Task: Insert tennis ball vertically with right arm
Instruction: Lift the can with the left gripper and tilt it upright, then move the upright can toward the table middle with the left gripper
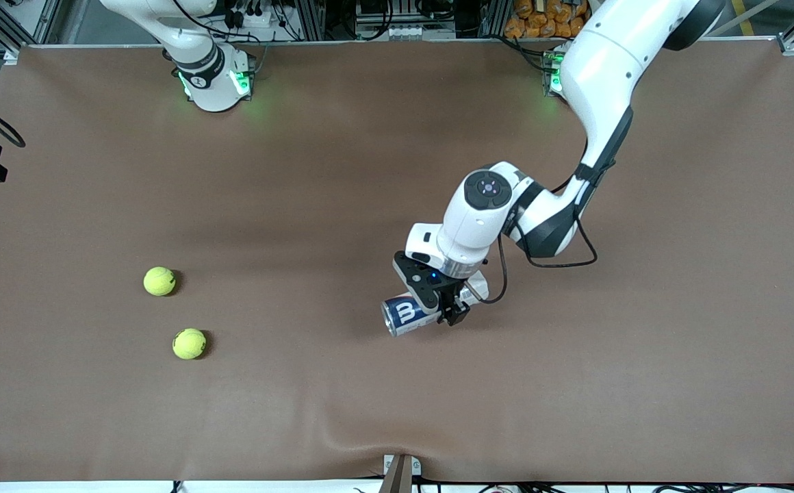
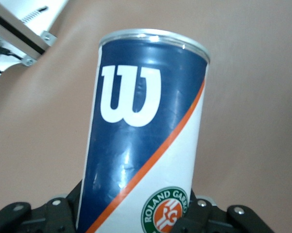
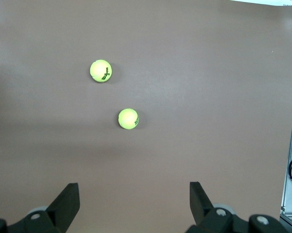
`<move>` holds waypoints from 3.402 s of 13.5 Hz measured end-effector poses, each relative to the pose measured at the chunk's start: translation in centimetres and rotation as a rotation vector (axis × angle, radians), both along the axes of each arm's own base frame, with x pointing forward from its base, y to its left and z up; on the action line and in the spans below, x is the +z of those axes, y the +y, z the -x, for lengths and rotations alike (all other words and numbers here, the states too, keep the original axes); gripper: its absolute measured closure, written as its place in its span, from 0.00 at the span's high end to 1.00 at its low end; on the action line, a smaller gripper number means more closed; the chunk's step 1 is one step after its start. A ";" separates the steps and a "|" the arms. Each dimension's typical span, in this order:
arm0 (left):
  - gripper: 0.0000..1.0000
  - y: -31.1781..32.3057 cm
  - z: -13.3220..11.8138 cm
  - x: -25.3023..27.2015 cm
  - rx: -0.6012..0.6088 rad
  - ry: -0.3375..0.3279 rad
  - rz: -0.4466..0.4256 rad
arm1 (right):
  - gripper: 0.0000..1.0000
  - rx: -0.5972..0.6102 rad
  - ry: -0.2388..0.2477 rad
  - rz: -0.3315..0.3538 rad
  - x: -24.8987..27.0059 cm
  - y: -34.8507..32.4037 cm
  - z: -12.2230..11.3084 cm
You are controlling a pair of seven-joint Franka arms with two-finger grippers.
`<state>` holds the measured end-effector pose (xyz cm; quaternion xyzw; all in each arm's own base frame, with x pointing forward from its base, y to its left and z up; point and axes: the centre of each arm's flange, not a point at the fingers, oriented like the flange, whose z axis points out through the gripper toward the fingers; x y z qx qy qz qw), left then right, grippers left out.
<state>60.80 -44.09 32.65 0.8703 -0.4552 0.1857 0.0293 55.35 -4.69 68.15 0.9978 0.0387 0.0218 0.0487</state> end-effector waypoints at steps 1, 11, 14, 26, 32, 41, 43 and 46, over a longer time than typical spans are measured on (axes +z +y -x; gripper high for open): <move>0.74 -0.5 0.3 1.2 0.056 0.004 0.031 | 1.00 -0.001 0.000 0.004 0.0 0.0 0.0; 0.71 -4.7 3.1 9.7 0.462 -0.003 0.421 | 1.00 -0.005 0.002 0.025 0.0 -0.3 0.0; 0.71 -5.3 3.6 10.4 0.528 -0.037 0.512 | 1.00 -0.007 0.002 0.025 0.0 -0.5 0.0; 0.71 -8.6 7.8 8.7 0.714 -0.155 0.621 | 1.00 -0.005 0.002 0.025 0.0 -0.3 0.0; 0.71 -11.0 10.5 7.6 0.831 -0.238 0.666 | 1.00 -0.004 0.002 0.026 0.0 -0.3 0.0; 0.71 -12.5 12.4 5.0 0.892 -0.479 0.692 | 1.00 0.001 -0.001 0.027 0.2 0.0 0.0; 0.71 -13.3 13.2 2.8 0.889 -0.525 0.692 | 1.00 0.009 -0.002 0.027 0.2 0.3 0.0; 0.71 -13.8 13.7 -0.2 0.875 -0.597 0.666 | 1.00 0.037 -0.004 0.027 0.3 1.8 -0.1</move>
